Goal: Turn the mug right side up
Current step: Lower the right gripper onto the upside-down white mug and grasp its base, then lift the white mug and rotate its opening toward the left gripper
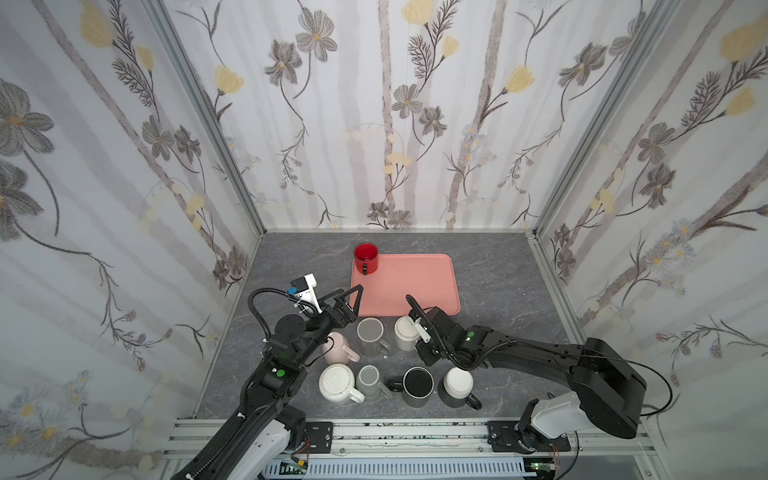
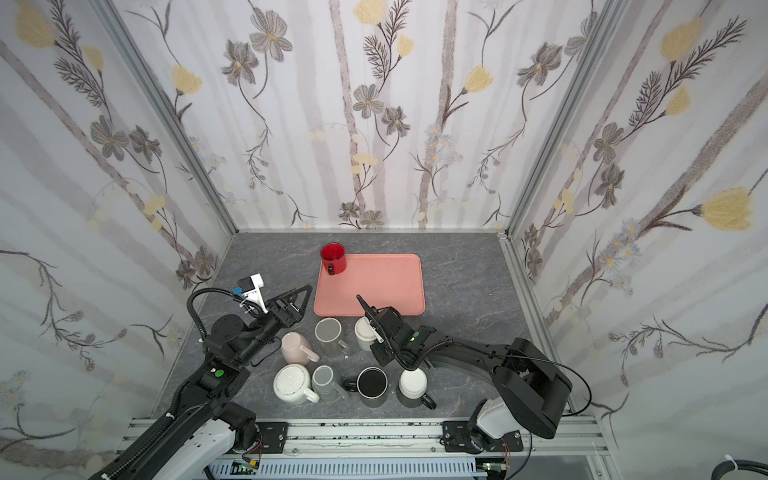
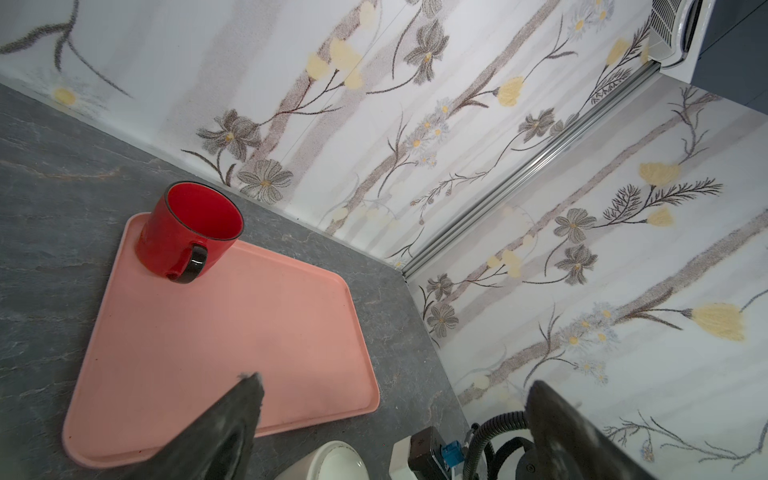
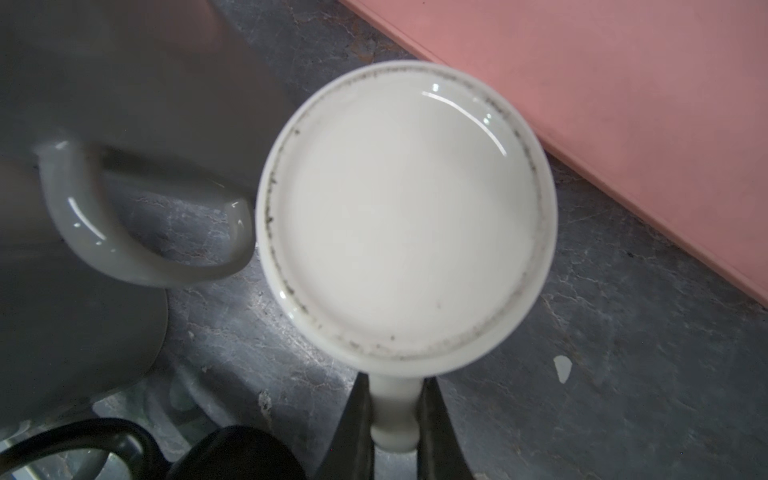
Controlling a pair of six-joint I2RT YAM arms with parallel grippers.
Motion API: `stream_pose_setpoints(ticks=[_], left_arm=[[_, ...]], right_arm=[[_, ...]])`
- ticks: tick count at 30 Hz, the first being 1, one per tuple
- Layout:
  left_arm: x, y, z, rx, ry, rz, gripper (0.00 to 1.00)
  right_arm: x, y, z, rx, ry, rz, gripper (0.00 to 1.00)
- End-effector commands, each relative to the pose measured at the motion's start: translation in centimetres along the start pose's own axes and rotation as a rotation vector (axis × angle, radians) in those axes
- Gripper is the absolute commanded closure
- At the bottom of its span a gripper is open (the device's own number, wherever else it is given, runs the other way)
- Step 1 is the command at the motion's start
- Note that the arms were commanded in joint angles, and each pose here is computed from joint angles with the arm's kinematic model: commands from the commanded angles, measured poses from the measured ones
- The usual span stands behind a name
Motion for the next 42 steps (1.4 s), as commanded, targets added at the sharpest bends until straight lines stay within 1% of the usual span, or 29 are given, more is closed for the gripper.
stream_pose_setpoints(ticks=[1, 7, 10, 11, 19, 20, 21, 25, 27, 30, 34, 37, 42], left_arm=[[-0.7, 0.0, -0.9, 0.047, 0.007, -0.026, 0.0], [-0.7, 0.0, -1.2, 0.063, 0.011, -0.026, 0.0], [-0.8, 0.0, -1.3, 0.067, 0.014, -0.029, 0.0], [-0.8, -0.1, -1.2, 0.066, 0.015, -0.029, 0.0], [-0.4, -0.4, -1.8, 0.126, 0.036, -0.021, 0.0], [-0.3, -0.5, -1.9, 0.134, 0.038, -0.018, 0.0], [-0.2, -0.5, -2.1, 0.145, 0.037, -0.016, 0.0], [-0.2, -0.5, -2.9, 0.199, 0.032, -0.011, 0.0], [-0.3, -0.4, -3.5, 0.236, 0.028, -0.009, 0.01], [-0.3, -0.5, -4.6, 0.307, 0.027, 0.003, 0.05], [-0.3, -0.6, -6.1, 0.414, 0.04, 0.02, 0.18], [-0.6, -0.5, -7.3, 0.485, 0.051, 0.008, 0.31], [-1.9, 0.1, -8.8, 0.552, 0.035, -0.054, 0.44]], right_arm=[[-1.4, 0.9, 0.0, 0.013, -0.035, -0.081, 1.0], [-2.9, 3.5, 1.4, -0.058, -0.051, -0.163, 1.0], [-4.2, 5.4, 1.8, -0.089, -0.074, -0.234, 1.0], [-3.7, 5.5, 1.4, -0.087, -0.08, -0.24, 1.0], [-9.4, 10.5, 2.8, -0.21, -0.166, -0.518, 1.0], [-11.2, 12.2, 3.4, -0.247, -0.18, -0.582, 1.0], [-12.1, 13.1, 3.6, -0.275, -0.193, -0.625, 1.0], [-14.9, 16.4, 4.5, -0.428, -0.225, -0.762, 1.0], [-16.0, 18.1, 5.4, -0.543, -0.226, -0.815, 1.0], [-17.1, 20.2, 6.9, -0.707, -0.205, -0.864, 1.0], [-17.9, 22.3, 8.6, -0.874, -0.194, -0.895, 1.0], [-18.1, 23.3, 9.8, -0.982, -0.187, -0.882, 1.0], [-17.9, 23.9, 10.9, -1.104, -0.198, -0.859, 1.0]])
Point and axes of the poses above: each gripper's point midway between its finger pads, its own y axis back along the fingers, its own z axis along the line the jaws close on, x = y × z, the point moved 2 cm from there along y, back along the fingers, and after that the axes turned 12 degrees about -y, right-handed, at the moved point
